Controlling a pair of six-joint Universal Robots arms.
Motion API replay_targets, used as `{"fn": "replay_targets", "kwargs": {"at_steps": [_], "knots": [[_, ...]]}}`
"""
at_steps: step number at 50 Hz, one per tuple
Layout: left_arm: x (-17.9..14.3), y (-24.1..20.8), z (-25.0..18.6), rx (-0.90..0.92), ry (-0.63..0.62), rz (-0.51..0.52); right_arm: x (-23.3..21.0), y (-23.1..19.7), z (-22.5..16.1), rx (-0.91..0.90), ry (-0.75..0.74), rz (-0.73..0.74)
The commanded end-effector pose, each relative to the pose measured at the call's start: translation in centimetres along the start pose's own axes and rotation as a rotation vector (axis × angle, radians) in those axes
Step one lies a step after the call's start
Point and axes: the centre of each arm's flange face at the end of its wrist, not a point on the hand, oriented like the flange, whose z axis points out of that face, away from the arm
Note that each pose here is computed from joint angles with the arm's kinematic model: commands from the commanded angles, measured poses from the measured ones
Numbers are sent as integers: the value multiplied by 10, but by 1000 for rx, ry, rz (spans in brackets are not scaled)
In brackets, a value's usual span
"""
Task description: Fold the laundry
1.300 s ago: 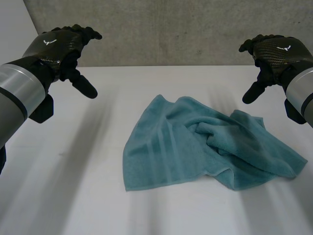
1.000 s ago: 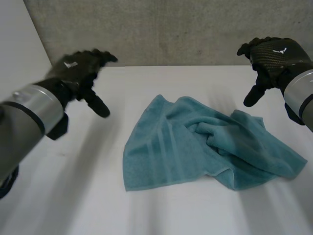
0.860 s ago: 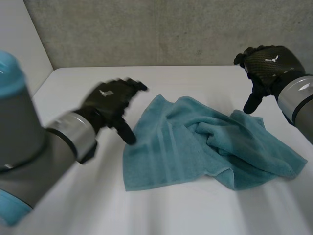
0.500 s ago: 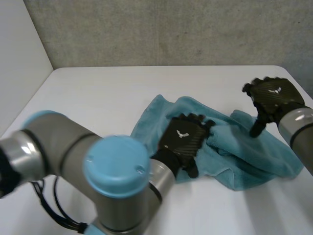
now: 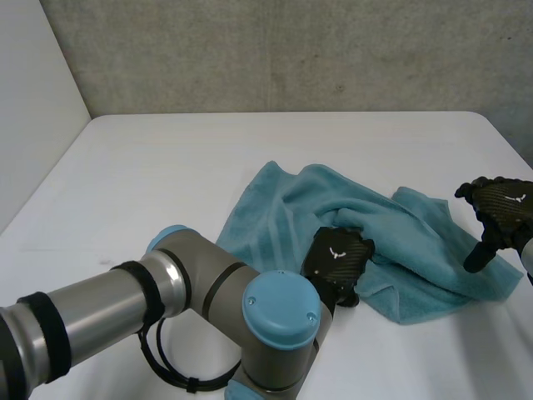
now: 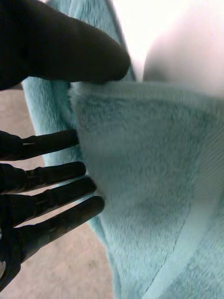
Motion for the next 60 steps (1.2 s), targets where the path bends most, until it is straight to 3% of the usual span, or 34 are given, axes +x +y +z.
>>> {"fn": "replay_targets", "kwargs": {"at_steps": [1, 16, 21, 26, 37, 45, 54, 60], "knots": [[-16, -3, 10, 43, -74, 49, -1, 1, -2, -3, -4, -1], [-98, -42, 3, 75, -287, 151, -8, -4, -12, -2, -30, -6], [-121, -53, -7, 62, -343, 221, -29, -8, -30, -24, -167, 3], [-128, -65, -21, 63, -360, 253, -62, -10, -51, -49, -355, 77], [-137, -75, -70, 36, -392, 251, -75, -9, -24, 38, -357, 161], [-146, -83, -91, 37, -425, 246, -120, -1, -23, 3, -485, 149], [-148, -111, -115, 118, -453, 238, -139, 22, -10, -51, -464, 93], [-148, -126, -124, 165, -468, 239, -122, 3, -2, 31, -312, 48]]}}
